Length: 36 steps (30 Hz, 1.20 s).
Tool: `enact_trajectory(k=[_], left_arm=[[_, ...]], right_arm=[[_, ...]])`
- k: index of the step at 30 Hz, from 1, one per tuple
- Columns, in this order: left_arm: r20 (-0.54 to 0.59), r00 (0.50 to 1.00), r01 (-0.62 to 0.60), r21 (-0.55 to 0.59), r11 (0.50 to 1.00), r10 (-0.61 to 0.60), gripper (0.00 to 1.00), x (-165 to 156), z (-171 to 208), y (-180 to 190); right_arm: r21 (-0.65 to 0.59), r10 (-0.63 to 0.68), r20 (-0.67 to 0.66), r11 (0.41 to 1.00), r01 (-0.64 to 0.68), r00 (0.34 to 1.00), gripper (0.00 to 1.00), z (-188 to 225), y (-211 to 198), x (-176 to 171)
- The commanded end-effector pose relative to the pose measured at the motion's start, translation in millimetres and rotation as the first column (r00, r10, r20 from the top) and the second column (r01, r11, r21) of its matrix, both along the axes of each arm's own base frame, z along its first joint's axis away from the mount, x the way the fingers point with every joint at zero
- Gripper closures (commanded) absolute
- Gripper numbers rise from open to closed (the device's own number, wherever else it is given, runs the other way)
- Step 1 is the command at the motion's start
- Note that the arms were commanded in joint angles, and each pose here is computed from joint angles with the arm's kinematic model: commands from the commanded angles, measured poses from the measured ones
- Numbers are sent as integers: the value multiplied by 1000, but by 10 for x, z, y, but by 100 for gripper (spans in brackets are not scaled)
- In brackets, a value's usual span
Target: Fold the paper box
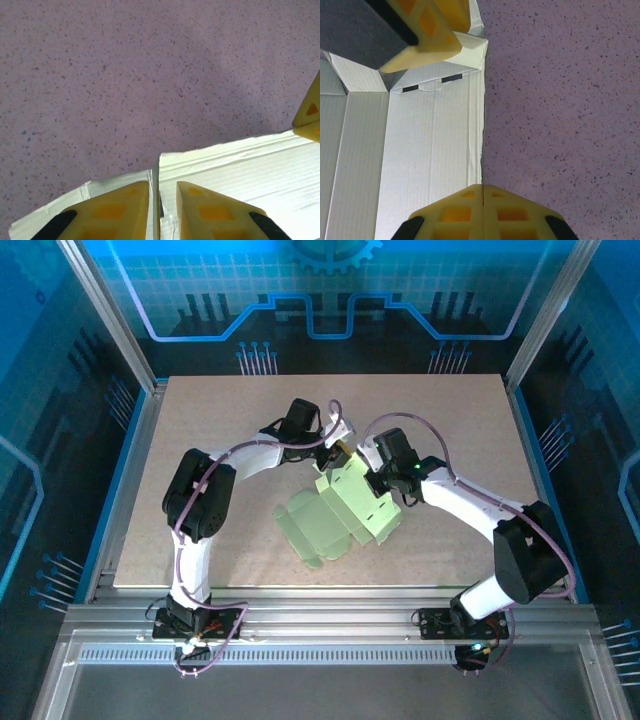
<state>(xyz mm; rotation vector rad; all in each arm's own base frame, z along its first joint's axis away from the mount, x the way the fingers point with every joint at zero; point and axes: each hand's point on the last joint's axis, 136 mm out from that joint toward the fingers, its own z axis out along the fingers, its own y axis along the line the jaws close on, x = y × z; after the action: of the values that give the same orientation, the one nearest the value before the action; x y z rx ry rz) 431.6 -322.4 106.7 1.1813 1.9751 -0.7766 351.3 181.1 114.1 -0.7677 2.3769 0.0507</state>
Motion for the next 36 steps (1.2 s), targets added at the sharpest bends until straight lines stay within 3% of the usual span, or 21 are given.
enact_trajectory(k=[1,4,12,17,19,27,36], left_arm=[[-15,999,37,2,999,-37,78,-54,-28,-42],[-17,999,42,-2,999,-42,77,-67,-32,-48],[-8,999,41,-7,999,-41,100,-64,0,-46],[14,1000,27,-15,1000,-27,100,-56,-1,-36],[34,999,10,-29,1000,-9,100,-43,16,-32],[176,980,-70,-107,992,88,100,-76,61,-37],[264,951,-106,-209,972,160,100,-59,200,9]], right_arm=[[-9,18,11,1000,-18,1000,100,73,64,20],[-7,18,11,1000,-18,1000,100,83,70,23],[-5,18,12,1000,-18,1000,100,97,77,34],[-1,16,13,1000,-16,1000,99,102,82,28],[4,15,15,1000,-15,1000,94,108,84,24],[140,5,23,990,-9,1000,57,266,118,7],[436,-112,-55,891,125,992,43,481,-112,53]])
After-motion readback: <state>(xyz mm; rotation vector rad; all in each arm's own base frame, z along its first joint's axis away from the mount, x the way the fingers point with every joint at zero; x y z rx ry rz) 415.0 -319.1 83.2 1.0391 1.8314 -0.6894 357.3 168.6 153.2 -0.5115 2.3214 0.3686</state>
